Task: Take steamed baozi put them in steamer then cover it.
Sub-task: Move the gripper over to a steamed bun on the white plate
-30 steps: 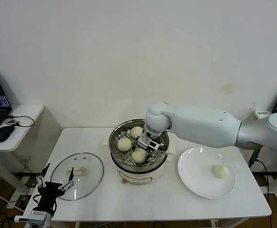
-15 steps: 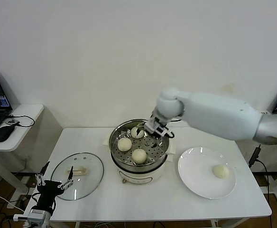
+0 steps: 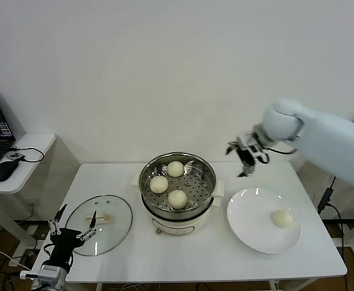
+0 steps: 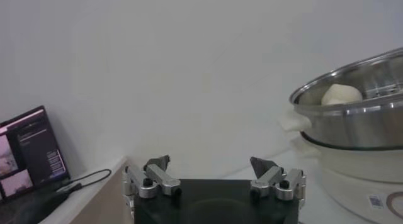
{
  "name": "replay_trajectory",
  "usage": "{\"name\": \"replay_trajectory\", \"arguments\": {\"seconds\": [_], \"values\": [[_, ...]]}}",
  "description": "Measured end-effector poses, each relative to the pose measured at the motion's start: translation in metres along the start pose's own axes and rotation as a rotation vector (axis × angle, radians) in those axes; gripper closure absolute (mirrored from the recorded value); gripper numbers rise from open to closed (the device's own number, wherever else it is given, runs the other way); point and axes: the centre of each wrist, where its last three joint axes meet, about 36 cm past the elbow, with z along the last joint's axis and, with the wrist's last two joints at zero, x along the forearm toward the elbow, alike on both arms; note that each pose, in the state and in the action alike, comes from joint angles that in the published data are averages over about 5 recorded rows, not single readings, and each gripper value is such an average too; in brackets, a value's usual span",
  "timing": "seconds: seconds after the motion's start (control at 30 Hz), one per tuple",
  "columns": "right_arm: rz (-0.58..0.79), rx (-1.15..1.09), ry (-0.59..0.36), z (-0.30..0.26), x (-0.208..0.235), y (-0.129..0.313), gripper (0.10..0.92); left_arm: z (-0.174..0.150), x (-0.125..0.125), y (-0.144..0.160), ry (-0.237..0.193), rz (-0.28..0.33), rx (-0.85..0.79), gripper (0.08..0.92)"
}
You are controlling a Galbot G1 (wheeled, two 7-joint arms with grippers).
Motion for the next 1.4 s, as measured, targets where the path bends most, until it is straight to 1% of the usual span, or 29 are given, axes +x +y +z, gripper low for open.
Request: {"name": "replay_trajectory", "arguments": {"seconds": [0.33,0.5,0.7,0.93,1.4], "values": [[-0.039,-0.182,0.072,0.084,-0.029,0.078,0.199,0.003,0.001,0.001,0.014,0.007,-0.007,0.177],[-0.068,-0.233,0.108,0.109,-0.047,0.111,0.2,0.004,0.001,0.001,0.018,0.005,-0.006,0.177],[-0.112,-0.266,0.146,0.127,-0.071,0.142,0.199,0.002,0.003,0.0,0.011,-0.001,-0.002,0.177],[-0.145,-0.285,0.177,0.136,-0.096,0.162,0.199,0.002,0.005,0.002,0.011,-0.006,-0.006,0.177],[-0.173,-0.305,0.201,0.139,-0.131,0.173,0.203,0.0,0.005,0.003,0.004,-0.012,-0.005,0.177]]}}
